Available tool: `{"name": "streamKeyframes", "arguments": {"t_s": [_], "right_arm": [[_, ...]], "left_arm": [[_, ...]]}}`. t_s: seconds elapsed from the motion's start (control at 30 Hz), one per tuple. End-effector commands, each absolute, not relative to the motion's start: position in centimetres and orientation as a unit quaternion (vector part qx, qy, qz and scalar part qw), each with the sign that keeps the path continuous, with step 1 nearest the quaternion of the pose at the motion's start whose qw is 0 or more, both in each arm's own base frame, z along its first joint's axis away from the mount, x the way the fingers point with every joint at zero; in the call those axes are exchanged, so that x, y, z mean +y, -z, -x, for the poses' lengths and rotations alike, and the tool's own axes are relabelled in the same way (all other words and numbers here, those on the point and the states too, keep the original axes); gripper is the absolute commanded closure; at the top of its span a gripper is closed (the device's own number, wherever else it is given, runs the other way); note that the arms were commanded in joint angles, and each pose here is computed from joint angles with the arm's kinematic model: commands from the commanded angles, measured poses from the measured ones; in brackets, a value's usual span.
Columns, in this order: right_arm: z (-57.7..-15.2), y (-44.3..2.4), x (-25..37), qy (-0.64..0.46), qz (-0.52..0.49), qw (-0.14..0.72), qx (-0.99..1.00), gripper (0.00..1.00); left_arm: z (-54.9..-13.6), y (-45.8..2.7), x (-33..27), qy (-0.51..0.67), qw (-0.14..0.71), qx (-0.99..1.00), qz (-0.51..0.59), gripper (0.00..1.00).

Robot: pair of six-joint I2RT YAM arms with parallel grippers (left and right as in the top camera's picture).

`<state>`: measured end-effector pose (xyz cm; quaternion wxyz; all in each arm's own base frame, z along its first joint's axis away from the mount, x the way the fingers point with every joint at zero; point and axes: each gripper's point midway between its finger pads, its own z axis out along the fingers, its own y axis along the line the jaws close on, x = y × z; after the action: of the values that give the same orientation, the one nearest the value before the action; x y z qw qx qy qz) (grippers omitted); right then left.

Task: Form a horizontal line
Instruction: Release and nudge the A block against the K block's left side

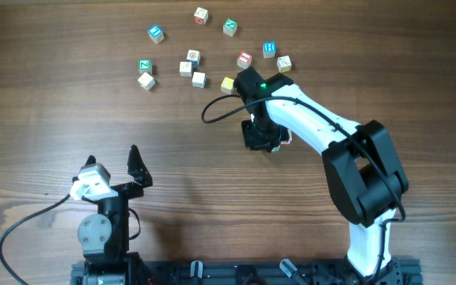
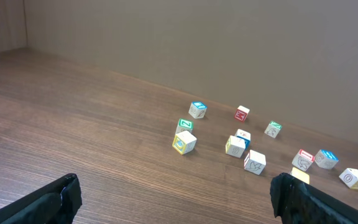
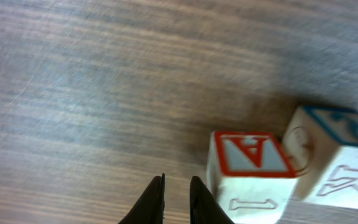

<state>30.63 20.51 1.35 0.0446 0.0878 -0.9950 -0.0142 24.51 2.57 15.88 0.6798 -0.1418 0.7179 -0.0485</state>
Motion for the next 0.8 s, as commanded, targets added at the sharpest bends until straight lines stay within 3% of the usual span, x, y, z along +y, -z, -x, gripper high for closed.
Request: {"name": "streamKeyframes", "arguments": {"t_s": [0.0, 0.6, 0.77], "right_arm": [[-29.8, -1.3, 21.6, 0.049, -0.079, 0.071, -0.993, 0.84], [-27.0, -1.9, 19.1, -0.003, -0.086, 0.13, -0.988, 0.85], [-26.5, -1.7, 18.7, -0.01, -0.081, 0.139, -0.987, 0.96]], "left_arm": [[-24.5, -15.9, 2.7, 0.04, 0.682, 0.717, 0.139, 0.0], [-24.5, -15.9, 2.7, 0.04, 0.682, 0.717, 0.139, 0.0], [-24.5, -15.9, 2.7, 0.039, 0.682, 0.717, 0.139, 0.0]]}}
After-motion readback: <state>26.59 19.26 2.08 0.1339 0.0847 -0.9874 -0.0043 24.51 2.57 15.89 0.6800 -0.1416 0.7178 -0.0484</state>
